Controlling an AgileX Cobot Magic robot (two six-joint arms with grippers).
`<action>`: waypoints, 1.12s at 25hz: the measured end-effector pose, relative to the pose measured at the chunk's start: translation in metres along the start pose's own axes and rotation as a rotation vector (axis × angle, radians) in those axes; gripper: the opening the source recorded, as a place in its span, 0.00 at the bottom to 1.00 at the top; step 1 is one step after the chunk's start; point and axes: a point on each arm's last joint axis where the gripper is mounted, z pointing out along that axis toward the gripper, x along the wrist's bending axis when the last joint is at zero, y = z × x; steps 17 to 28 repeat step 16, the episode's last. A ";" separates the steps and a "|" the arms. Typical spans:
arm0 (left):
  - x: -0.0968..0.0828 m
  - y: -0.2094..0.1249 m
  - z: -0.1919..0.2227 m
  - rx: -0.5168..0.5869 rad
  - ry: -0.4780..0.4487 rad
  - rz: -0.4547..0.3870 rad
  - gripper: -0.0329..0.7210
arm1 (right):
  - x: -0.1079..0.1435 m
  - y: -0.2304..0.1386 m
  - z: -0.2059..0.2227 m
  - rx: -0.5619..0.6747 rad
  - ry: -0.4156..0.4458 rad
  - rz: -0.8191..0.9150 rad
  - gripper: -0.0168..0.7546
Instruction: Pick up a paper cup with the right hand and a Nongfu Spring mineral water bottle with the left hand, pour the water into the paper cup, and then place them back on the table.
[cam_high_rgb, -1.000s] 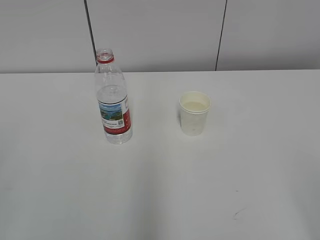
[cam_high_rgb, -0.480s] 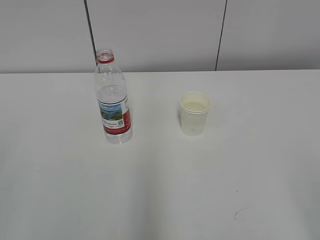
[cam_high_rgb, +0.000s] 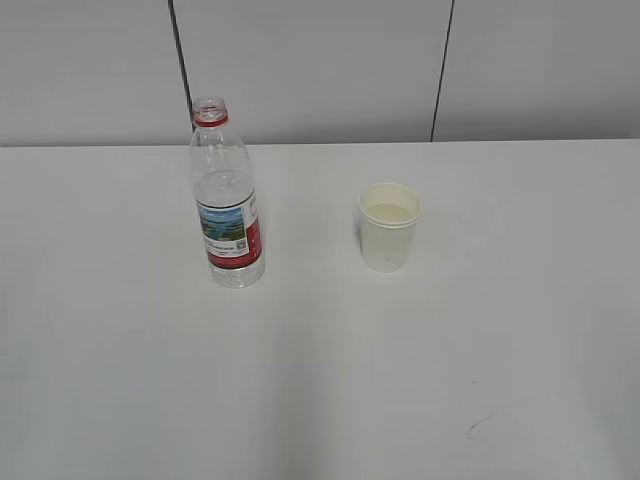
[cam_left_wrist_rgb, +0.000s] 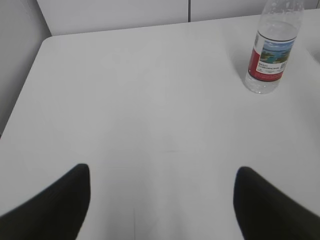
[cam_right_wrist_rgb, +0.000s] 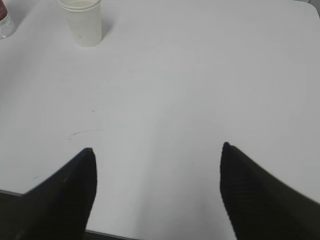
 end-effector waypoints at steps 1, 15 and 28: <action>0.000 0.000 0.000 0.000 0.000 0.000 0.75 | 0.000 0.000 0.000 0.000 0.000 0.000 0.75; 0.000 0.000 0.000 0.000 0.000 0.000 0.74 | 0.000 0.000 0.000 0.000 0.000 0.000 0.75; 0.000 0.000 0.000 0.000 0.000 0.000 0.74 | 0.000 0.000 0.000 0.000 0.000 0.000 0.75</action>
